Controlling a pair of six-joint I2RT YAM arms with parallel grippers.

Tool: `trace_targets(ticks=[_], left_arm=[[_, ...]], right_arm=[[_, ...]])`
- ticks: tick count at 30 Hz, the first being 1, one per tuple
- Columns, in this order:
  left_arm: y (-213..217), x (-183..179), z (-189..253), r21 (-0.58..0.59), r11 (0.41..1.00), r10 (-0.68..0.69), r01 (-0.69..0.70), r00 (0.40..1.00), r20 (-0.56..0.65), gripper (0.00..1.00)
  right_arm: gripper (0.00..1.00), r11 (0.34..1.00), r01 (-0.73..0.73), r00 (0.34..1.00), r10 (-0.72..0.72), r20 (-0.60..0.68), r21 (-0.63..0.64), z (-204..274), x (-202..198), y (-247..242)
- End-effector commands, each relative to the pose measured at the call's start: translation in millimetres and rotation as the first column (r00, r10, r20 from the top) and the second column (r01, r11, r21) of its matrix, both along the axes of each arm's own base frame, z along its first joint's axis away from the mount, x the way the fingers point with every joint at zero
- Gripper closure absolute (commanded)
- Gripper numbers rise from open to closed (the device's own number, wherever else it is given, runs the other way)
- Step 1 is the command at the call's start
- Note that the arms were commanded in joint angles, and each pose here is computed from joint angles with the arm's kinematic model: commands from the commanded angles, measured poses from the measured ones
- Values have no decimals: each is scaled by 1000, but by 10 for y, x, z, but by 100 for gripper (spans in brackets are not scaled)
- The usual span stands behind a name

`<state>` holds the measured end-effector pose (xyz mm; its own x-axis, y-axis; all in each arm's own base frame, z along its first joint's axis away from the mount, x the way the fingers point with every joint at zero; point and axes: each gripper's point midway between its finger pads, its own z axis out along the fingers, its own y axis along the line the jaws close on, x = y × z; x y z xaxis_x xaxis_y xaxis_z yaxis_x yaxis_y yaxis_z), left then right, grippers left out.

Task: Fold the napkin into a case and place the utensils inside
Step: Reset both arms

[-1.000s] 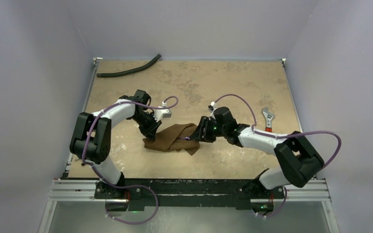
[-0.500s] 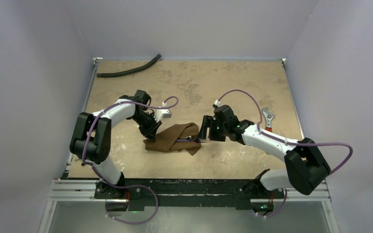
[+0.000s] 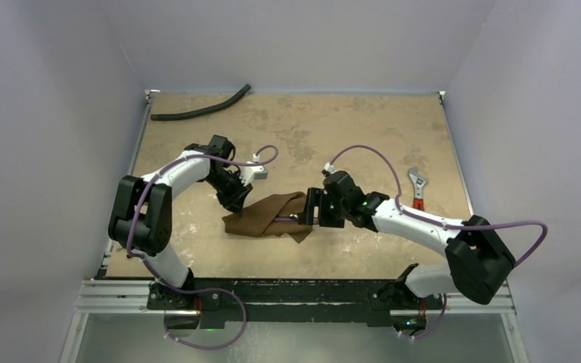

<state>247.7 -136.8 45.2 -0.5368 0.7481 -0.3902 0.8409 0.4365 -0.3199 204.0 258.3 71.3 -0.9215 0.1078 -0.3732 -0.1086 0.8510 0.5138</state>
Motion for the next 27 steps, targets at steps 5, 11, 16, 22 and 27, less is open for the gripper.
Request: trace_targets(ticks=[5, 11, 16, 22, 27], left_arm=[[-19, -15, 34, -20, 999, -30, 31, 999, 27, 83], [-23, -26, 44, -24, 999, -31, 31, 999, 25, 84], [-23, 234, 294, -26, 999, 30, -28, 997, 74, 63], [179, 928, 723, -54, 972, 236, -230, 943, 235, 42], [532, 1488, 770, -136, 893, 449, -429, 824, 346, 38]], right_arm=[[26, 1000, -3, 999, 2, 42, 22, 217, 115, 302], [21, 999, -10, 1000, 10, 27, -31, 232, 113, 250], [2, 996, 28, 997, -22, 80, -79, 306, 294, -59], [1, 971, 206, 930, -154, 335, -125, 819, 877, -721], [1, 815, 561, 717, -391, 577, -145, 1177, 1449, -1754]])
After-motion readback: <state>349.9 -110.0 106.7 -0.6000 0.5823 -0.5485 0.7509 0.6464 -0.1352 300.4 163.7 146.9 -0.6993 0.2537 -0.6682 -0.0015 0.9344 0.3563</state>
